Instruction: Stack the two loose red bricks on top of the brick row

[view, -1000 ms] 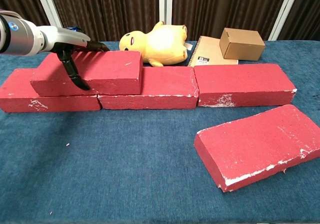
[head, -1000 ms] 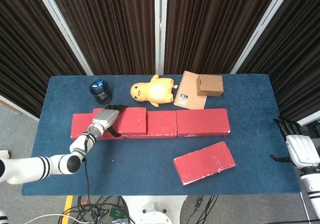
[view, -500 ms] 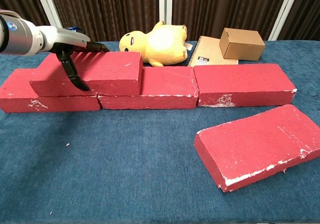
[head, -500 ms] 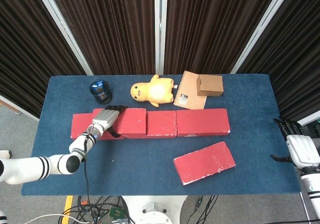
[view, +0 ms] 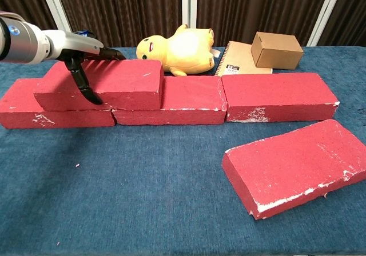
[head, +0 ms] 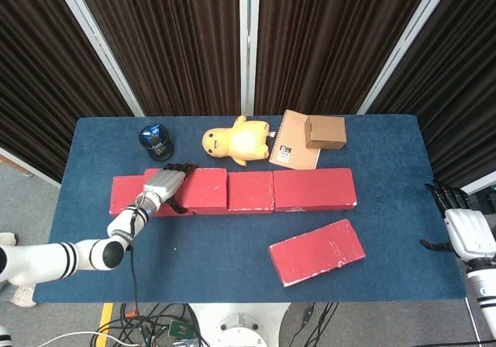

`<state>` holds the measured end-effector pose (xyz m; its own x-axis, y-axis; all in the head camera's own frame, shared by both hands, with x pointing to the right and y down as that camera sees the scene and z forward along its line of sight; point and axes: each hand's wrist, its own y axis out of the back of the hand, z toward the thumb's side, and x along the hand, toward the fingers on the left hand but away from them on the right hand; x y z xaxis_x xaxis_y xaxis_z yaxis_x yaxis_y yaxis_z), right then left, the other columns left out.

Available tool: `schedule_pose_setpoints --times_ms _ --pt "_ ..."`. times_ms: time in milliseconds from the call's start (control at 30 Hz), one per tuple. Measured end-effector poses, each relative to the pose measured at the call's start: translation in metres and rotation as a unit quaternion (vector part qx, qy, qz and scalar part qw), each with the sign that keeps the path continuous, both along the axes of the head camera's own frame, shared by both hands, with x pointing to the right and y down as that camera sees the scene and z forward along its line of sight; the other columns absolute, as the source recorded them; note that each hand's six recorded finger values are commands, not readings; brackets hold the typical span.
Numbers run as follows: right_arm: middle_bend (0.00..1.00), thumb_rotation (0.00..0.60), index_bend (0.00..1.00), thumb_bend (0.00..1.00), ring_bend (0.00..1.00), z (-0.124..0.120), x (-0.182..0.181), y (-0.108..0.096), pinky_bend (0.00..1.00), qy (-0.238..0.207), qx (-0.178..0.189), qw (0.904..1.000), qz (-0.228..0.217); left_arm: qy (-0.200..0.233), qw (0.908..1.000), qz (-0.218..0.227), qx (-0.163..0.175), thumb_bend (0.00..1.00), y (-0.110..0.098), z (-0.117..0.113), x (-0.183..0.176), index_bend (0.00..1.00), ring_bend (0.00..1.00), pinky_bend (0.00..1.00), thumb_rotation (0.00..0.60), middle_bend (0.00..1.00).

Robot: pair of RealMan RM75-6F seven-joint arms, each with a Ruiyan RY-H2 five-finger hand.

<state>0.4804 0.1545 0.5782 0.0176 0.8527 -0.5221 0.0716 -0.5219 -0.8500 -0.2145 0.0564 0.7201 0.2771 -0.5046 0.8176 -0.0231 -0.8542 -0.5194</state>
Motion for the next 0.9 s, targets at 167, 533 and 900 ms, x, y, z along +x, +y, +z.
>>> schedule_pose_setpoints --times_ms 167,533,900 --pt "0.00 0.600 0.00 0.00 0.00 0.000 0.001 0.000 0.00 0.001 0.000 1.0000 0.001 0.002 1.0000 0.000 0.001 0.10 0.000 0.000 0.000 0.00 0.00 0.00 0.600 0.00" --pt "0.00 0.600 0.00 0.00 0.00 0.000 0.002 0.000 0.00 0.001 0.000 1.0000 0.002 0.004 1.0000 -0.003 0.002 0.09 -0.001 0.001 0.000 0.00 0.00 0.00 0.600 0.00" --pt "0.00 0.600 0.00 0.00 0.00 -0.004 0.003 -0.001 0.00 0.002 0.007 1.0000 0.004 0.013 0.9997 0.000 0.021 0.09 -0.002 -0.011 0.002 0.00 0.00 0.00 0.600 0.00"
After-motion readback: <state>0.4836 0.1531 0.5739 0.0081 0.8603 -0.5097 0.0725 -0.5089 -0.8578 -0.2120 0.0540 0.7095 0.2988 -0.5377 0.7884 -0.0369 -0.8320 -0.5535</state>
